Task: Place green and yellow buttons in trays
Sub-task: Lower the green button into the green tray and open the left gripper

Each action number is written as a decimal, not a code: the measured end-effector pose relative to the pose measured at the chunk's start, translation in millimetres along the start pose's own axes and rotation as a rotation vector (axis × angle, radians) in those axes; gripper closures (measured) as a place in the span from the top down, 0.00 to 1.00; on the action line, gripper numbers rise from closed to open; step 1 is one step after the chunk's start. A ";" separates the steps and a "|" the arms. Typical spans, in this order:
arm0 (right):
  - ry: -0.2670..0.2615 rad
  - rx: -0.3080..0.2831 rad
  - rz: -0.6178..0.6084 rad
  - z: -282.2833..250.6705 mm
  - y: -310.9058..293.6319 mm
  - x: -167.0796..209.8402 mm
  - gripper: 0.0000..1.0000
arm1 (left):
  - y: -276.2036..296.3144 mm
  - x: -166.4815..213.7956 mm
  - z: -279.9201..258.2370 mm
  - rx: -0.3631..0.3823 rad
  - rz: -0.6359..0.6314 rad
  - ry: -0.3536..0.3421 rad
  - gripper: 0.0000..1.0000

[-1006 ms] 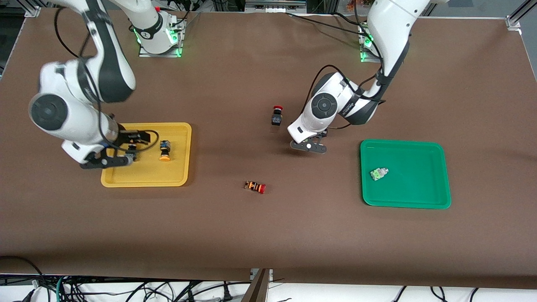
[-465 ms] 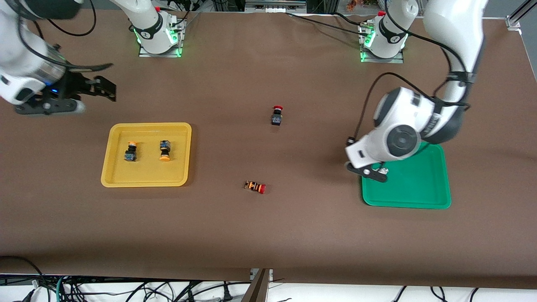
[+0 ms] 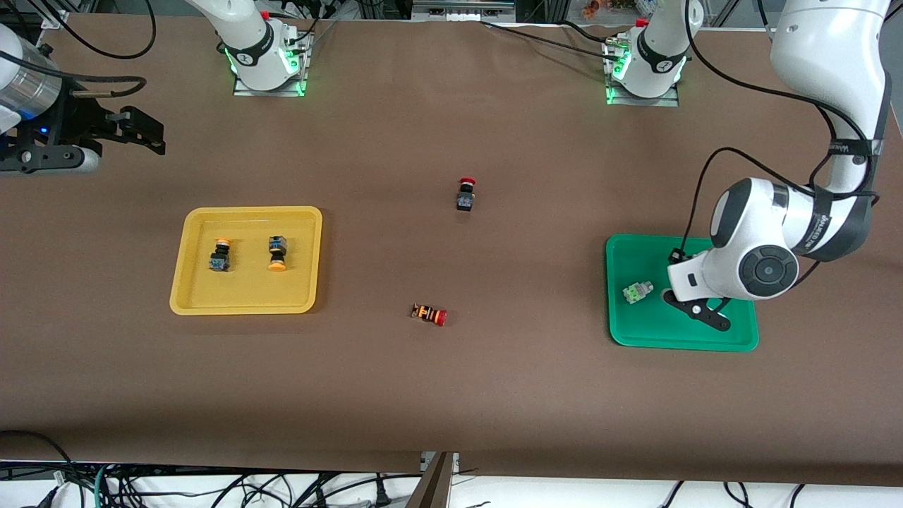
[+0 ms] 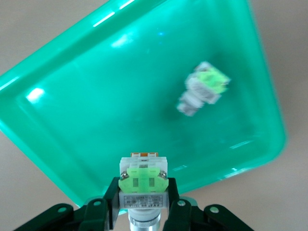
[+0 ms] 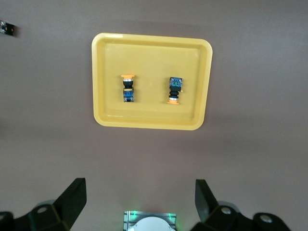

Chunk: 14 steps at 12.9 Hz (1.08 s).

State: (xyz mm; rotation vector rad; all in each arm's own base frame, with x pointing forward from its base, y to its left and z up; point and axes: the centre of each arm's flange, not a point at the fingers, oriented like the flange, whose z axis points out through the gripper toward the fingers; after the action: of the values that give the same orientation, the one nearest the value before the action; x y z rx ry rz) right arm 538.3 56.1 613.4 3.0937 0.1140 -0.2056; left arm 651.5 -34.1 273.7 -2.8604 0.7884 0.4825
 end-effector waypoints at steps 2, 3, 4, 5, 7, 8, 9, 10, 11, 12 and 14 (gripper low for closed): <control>0.000 -0.005 0.000 -1.1 0.7 1.4 1.00 | -20.7 3.2 35.7 -0.010 0.036 0.027 0.41; -0.001 -0.008 0.000 -0.5 0.9 3.0 1.00 | -30.2 2.3 53.4 -0.020 0.047 0.041 0.41; -0.002 -0.009 0.000 0.3 1.1 4.4 1.00 | -35.5 1.1 63.3 -0.028 0.052 0.045 0.48; -0.003 -0.009 0.001 0.7 1.6 5.3 1.00 | -35.8 1.4 63.1 -0.028 0.057 0.049 0.58; -0.003 -0.009 0.002 1.0 2.0 6.4 1.00 | -31.0 4.1 44.3 -0.015 0.066 0.076 0.77; -0.003 -0.009 0.002 1.2 2.0 6.6 1.00 | -29.7 3.6 26.3 0.001 0.066 0.099 0.88; -0.004 -0.009 0.002 1.3 1.9 6.7 1.00 | -27.3 2.3 3.6 0.015 0.063 0.130 0.96; -0.004 -0.009 0.002 1.5 1.7 6.9 1.00 | -23.0 -0.4 -25.8 0.030 0.054 0.161 1.00; -0.004 -0.009 0.001 1.6 1.7 7.0 1.00 | -18.4 -6.3 -59.5 0.040 0.038 0.182 1.00; -0.005 -0.009 0.001 1.9 1.7 7.2 1.00 | -13.5 -14.5 -96.2 0.039 0.021 0.202 1.00; -0.009 -0.010 0.001 3.6 1.6 8.3 1.00 | -7.0 -38.2 -167.6 0.028 -0.013 0.227 1.00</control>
State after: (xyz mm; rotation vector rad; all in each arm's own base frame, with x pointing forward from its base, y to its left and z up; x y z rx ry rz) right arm 546.1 55.0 608.8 3.0829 0.1123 -0.2184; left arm 669.1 -45.6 444.5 -2.9259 0.8026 0.1440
